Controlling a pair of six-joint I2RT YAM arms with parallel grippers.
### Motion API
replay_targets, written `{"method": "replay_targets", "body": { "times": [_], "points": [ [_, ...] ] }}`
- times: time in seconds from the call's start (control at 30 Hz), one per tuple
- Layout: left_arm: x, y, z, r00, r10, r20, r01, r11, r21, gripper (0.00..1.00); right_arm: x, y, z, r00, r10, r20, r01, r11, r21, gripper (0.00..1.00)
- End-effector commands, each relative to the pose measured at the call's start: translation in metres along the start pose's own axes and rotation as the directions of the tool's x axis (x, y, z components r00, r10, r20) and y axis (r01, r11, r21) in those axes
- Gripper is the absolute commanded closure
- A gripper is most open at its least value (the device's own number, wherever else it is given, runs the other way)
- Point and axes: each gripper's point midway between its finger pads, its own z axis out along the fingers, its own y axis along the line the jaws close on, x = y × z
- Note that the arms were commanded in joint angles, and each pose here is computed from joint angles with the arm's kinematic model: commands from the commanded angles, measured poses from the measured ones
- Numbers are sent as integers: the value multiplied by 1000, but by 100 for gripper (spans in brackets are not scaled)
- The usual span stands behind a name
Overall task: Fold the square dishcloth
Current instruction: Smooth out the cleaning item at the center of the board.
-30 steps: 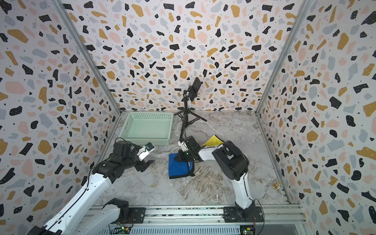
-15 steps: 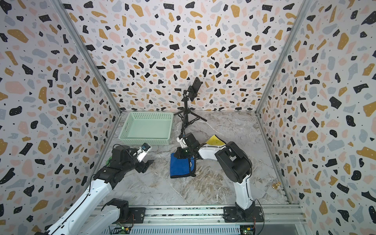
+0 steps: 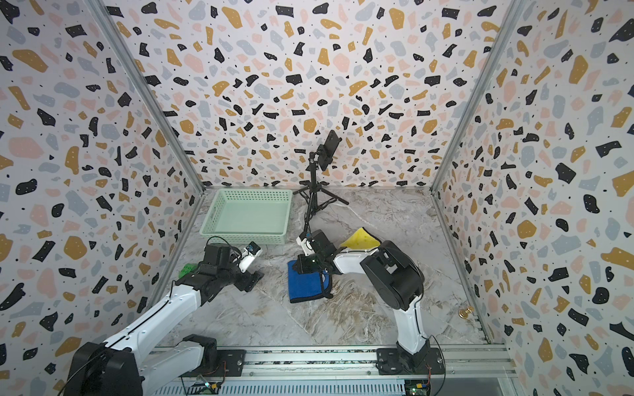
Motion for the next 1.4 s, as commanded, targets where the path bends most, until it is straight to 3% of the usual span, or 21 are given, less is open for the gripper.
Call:
{"method": "replay_targets", "body": {
  "times": [0.0,0.3,0.53,0.63,0.83,1.07,1.17,1.27,1.37],
  "points": [
    [-10,5,-2,999,3,53,-2,1000,-27,18,17,23,-6,999,-48,9,49,998,-33,100],
    [-3,5,2,1000,2,29,-1,1000,-26,18,75,-9,20,992,30,-122,-28,999,22,100],
    [-6,8,5,999,7,36,-6,999,-33,18,37,40,-12,998,-47,-33,44,996,-80,100],
    [-7,11,4,999,4,39,-2,999,-45,18,16,46,-34,996,-84,26,85,995,-50,91],
    [-10,20,-3,998,-8,70,15,995,-97,16,-1,-16,-52,995,29,97,-36,997,71,92],
    [-9,20,-1,998,-10,62,15,996,-93,16,20,-97,-33,986,157,63,-167,961,220,98],
    [-8,21,0,998,-9,57,14,996,-91,16,27,-104,-29,985,170,39,-175,957,232,98],
    [-9,22,1,998,-11,58,17,995,-98,16,11,-85,-40,988,134,78,-147,971,187,93],
    [-10,26,-1,998,-14,63,22,992,-121,16,-9,-55,-66,990,55,128,-75,985,156,76]
  ]
}}
